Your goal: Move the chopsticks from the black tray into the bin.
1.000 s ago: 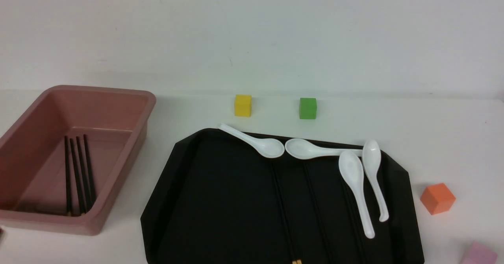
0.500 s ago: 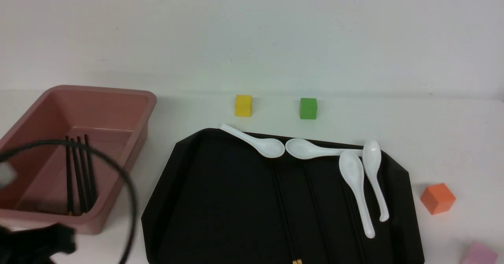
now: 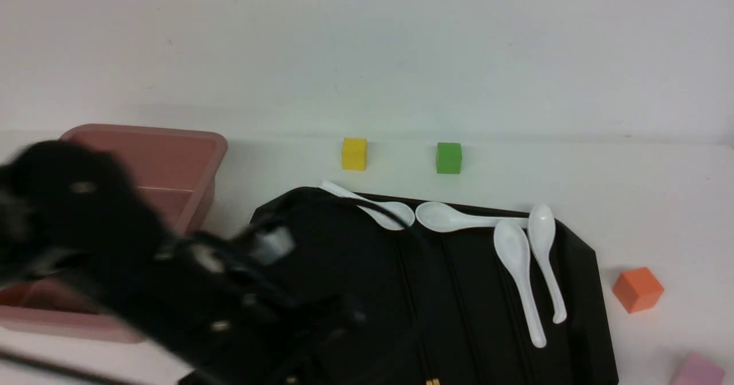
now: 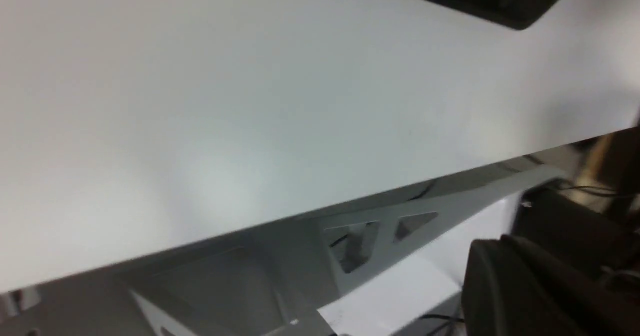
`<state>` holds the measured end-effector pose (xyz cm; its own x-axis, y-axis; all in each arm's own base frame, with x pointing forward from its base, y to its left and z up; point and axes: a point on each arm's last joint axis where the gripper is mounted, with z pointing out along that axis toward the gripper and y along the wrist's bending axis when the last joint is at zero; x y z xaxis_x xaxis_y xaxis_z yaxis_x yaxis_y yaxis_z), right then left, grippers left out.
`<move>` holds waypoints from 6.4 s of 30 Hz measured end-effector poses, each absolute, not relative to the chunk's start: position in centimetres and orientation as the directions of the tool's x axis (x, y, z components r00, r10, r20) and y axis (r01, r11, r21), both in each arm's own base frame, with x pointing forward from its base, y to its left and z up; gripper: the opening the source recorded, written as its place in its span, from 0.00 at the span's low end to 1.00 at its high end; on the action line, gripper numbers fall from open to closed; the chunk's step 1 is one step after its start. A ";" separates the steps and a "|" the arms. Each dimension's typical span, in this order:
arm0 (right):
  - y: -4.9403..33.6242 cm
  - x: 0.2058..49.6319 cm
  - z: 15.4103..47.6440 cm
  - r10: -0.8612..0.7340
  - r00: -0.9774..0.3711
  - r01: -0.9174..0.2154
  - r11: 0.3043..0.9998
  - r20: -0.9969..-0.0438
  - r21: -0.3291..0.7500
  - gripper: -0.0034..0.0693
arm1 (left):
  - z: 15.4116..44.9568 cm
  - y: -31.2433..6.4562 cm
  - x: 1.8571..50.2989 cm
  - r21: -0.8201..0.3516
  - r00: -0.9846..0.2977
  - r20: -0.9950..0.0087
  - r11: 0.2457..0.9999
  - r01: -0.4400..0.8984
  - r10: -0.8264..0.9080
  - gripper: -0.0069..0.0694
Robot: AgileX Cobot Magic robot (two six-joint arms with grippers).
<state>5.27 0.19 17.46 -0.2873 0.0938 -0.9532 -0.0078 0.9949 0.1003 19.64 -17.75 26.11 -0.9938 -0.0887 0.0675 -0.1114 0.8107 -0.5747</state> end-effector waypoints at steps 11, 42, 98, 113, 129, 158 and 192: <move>0.2 5.3 17.5 0.094 -0.287 -0.008 0.995 -0.953 0.100 0.38 | 22.5 -28.1 26.0 -0.200 -0.984 -0.171 0.980 -0.023 -0.058 0.20; 0.2 5.3 17.5 0.094 -0.287 -0.008 0.995 -0.953 0.100 0.38 | 16.4 -32.8 28.9 -0.071 -0.995 -0.090 0.997 -0.039 -0.045 0.24; 0.2 5.3 17.5 0.094 -0.287 -0.008 0.995 -0.953 0.100 0.38 | 34.3 -1.0 30.3 -0.144 -0.891 -0.358 0.960 -0.242 -0.278 0.07; 0.2 5.3 17.5 0.094 -0.287 -0.008 0.995 -0.953 0.100 0.38 | 31.8 -2.5 12.2 -0.389 -0.666 -0.688 0.921 0.004 -0.288 0.07; 0.2 5.3 17.5 0.094 -0.287 -0.008 0.995 -0.953 0.100 0.38 | 27.5 -2.0 7.1 -0.471 -0.329 -0.844 0.878 0.081 -0.423 0.07; 0.2 5.3 17.5 0.094 -0.287 -0.008 0.995 -0.953 0.100 0.38 | 17.3 -0.9 5.2 -0.291 -0.308 -0.915 0.955 0.055 -0.261 0.08; 0.2 5.3 17.5 0.094 -0.287 -0.008 0.995 -0.953 0.100 0.38 | 16.9 -0.9 5.2 -0.292 -0.335 -0.905 0.955 0.047 -0.260 0.09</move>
